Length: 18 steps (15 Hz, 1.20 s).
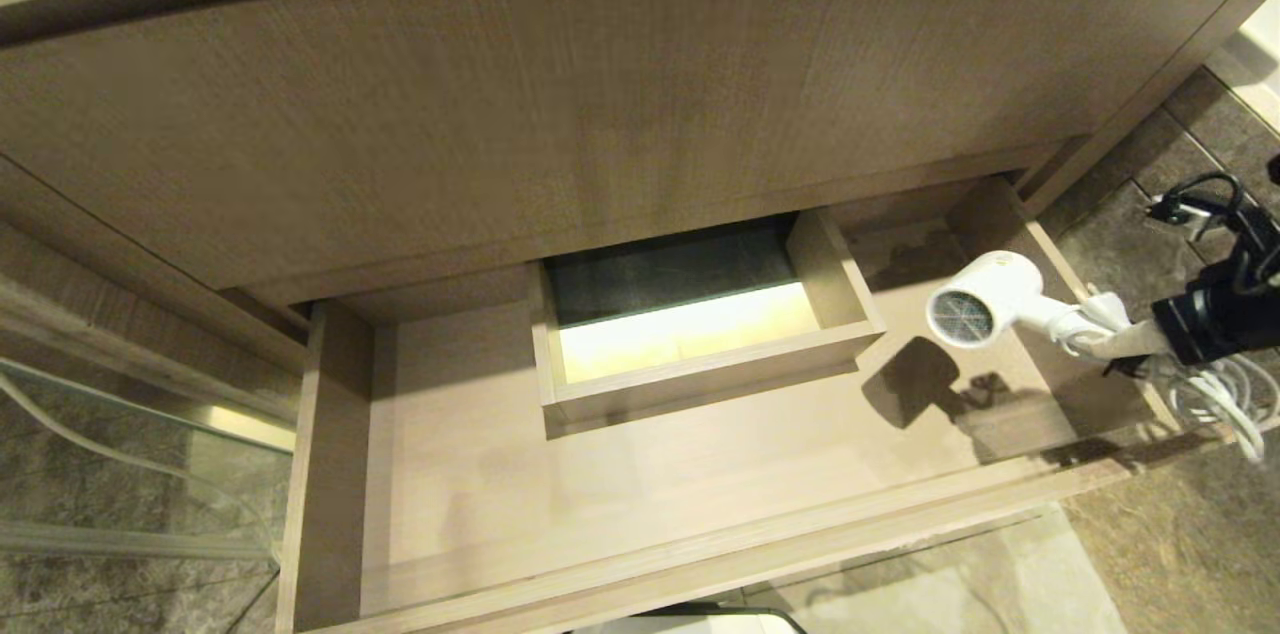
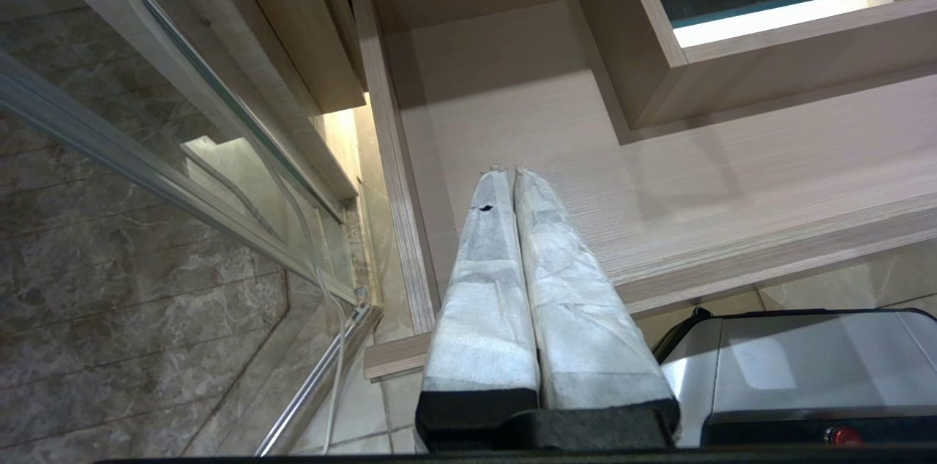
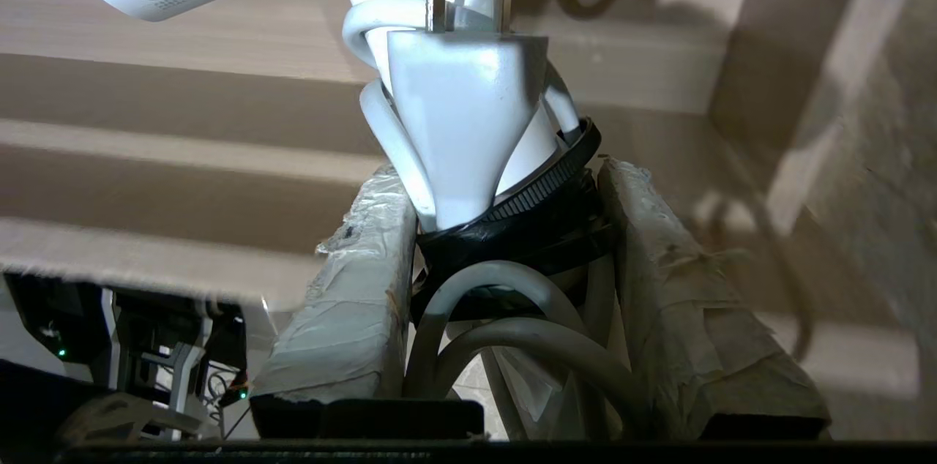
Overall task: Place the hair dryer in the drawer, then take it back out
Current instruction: Put it into the drawer
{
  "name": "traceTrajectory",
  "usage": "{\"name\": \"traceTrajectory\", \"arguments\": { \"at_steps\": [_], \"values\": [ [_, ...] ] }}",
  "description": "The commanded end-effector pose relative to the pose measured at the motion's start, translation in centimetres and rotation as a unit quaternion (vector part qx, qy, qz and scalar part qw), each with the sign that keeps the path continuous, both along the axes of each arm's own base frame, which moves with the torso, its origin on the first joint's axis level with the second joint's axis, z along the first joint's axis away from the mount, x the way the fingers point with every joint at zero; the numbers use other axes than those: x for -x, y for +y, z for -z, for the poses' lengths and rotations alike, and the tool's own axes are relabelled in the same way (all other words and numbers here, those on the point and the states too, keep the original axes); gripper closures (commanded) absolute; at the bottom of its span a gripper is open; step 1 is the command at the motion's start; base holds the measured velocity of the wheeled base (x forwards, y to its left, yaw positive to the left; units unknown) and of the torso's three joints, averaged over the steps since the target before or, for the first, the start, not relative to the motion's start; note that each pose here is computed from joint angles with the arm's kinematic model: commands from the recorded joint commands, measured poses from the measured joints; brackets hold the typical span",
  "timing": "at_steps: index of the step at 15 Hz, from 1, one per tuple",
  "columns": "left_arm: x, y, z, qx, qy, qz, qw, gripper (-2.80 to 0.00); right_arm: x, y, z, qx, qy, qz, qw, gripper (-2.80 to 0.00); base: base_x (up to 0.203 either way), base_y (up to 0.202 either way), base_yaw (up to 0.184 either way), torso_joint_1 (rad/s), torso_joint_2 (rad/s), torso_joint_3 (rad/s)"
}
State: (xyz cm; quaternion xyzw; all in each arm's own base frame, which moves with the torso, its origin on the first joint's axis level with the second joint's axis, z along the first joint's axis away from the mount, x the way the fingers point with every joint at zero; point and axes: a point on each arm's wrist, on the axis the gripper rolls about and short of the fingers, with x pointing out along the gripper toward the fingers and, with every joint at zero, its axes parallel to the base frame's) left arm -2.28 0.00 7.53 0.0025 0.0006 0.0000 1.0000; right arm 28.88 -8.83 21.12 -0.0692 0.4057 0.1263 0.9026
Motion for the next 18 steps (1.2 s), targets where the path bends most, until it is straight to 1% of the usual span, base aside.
{"name": "traceTrajectory", "arguments": {
  "at_steps": [1,5,10,13,16,18],
  "values": [
    [0.0,0.0,0.0,0.000,0.000,0.000,1.0000,0.00,-3.8,-0.4,2.9,-0.010,0.028,-0.014,0.999,0.00,0.000,0.000,0.000,0.000,0.00,0.000],
    [0.0,0.0,0.0,0.000,0.000,0.000,1.0000,0.00,-7.2,-1.0,4.1,-0.006,0.018,-0.021,1.000,0.00,0.000,0.000,0.000,0.000,0.00,0.000],
    [0.0,0.0,0.0,0.000,0.000,0.000,1.0000,0.00,-11.0,-2.1,6.3,0.001,-0.005,-0.020,1.000,0.00,0.000,0.000,0.000,0.000,0.00,0.000],
    [0.0,0.0,0.0,0.000,0.001,0.000,1.0000,0.00,-12.5,-2.6,7.5,-0.001,-0.006,-0.018,1.000,0.00,0.000,0.000,0.000,0.000,0.00,0.000],
    [0.0,0.0,0.0,0.000,0.000,0.000,1.0000,0.00,-13.6,-2.8,8.2,0.003,-0.027,-0.019,0.999,0.00,0.000,0.000,0.000,0.000,0.00,0.000],
    [0.0,0.0,0.0,0.000,0.000,0.000,1.0000,0.00,-14.3,-2.6,8.7,0.003,-0.042,-0.027,0.999,0.00,0.000,0.000,0.000,0.000,0.00,0.000]
  ]
}}
